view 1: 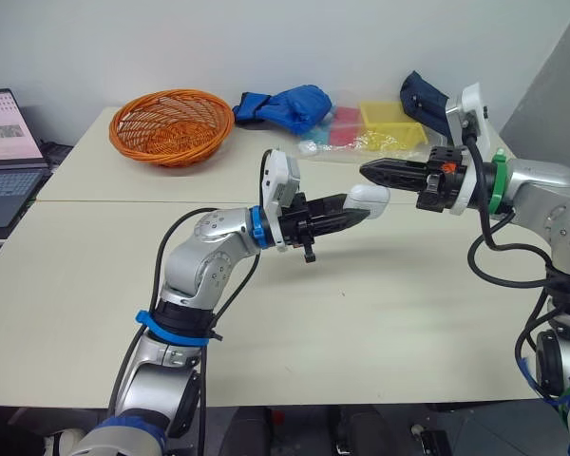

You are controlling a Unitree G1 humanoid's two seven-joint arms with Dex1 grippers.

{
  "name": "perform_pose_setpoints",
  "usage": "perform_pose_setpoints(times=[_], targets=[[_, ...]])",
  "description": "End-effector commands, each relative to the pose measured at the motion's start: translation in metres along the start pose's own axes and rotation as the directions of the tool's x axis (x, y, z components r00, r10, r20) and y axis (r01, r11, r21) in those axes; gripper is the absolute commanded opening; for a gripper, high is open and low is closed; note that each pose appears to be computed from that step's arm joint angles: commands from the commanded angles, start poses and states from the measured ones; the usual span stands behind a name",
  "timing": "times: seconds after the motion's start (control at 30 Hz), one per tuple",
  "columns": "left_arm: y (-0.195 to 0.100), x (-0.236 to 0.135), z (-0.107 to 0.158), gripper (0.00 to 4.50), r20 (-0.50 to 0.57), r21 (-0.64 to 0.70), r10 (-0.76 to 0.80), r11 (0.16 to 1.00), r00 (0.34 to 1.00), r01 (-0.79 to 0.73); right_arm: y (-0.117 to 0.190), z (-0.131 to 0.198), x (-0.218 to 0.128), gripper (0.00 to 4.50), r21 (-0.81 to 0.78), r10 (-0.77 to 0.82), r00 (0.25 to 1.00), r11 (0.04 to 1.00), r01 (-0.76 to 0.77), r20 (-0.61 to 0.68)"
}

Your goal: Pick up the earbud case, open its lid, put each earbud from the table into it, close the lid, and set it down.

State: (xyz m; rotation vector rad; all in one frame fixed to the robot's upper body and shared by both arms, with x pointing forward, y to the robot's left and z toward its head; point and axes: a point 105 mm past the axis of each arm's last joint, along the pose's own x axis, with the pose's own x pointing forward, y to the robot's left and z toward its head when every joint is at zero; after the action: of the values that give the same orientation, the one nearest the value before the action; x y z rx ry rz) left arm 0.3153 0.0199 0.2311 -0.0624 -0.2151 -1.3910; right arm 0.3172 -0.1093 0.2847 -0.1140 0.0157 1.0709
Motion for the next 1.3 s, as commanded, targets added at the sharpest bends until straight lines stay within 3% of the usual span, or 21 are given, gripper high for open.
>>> perform_pose_setpoints(times=[0.03,0.17,0.5,0.63,0.73,0.87,0.93,1.07,1.17,1.3], targets=[[0.008,0.001,0.02,0.75,0.057,0.054,0.053,0.997,0.997,-0.056,0.006,0.005,0.002,0.05,-0.094,-0.021,1.0,0.995,0.022,0.003],[0.017,0.003,0.023,0.75,0.098,0.057,0.149,0.986,0.984,-0.155,0.004,-0.006,0.005,0.05,-0.21,-0.171,0.985,0.963,0.166,-0.002],[0.012,0.009,0.028,0.75,0.15,0.058,0.154,0.985,0.977,-0.164,0.001,-0.029,0.016,0.05,-0.151,-0.279,0.96,0.948,0.28,0.028],[0.013,0.006,0.024,0.75,0.126,0.081,0.156,0.983,0.98,-0.167,-0.004,-0.019,0.011,0.05,-0.119,-0.283,0.956,0.95,0.29,0.071],[0.019,-0.006,0.011,0.75,0.074,0.103,0.19,0.975,0.979,-0.197,0.004,0.008,0.0,0.05,-0.003,-0.177,0.96,0.983,0.182,0.216],[0.02,-0.018,0.002,0.75,0.022,0.117,0.2,0.972,0.979,-0.202,0.014,0.008,-0.013,0.05,-0.031,-0.089,0.982,0.995,0.096,0.166],[0.025,-0.03,-0.012,0.75,-0.071,0.092,0.222,0.972,0.973,-0.215,0.019,0.0,-0.023,0.6,-0.081,-0.042,0.995,0.995,0.049,0.086],[0.034,-0.054,-0.041,0.75,-0.267,-0.124,0.262,0.945,0.927,-0.303,0.025,-0.037,-0.045,1.98,-0.211,0.016,0.994,0.977,-0.038,-0.104],[0.03,-0.069,-0.055,0.75,-0.343,-0.19,0.231,0.932,0.911,-0.308,0.031,-0.057,-0.047,3.12,-0.236,0.049,0.987,0.968,-0.084,-0.151],[0.027,-0.083,-0.073,0.75,-0.408,-0.419,0.215,0.819,0.887,-0.391,0.037,-0.084,-0.038,4.48,-0.187,0.042,0.992,0.98,-0.063,-0.117]])
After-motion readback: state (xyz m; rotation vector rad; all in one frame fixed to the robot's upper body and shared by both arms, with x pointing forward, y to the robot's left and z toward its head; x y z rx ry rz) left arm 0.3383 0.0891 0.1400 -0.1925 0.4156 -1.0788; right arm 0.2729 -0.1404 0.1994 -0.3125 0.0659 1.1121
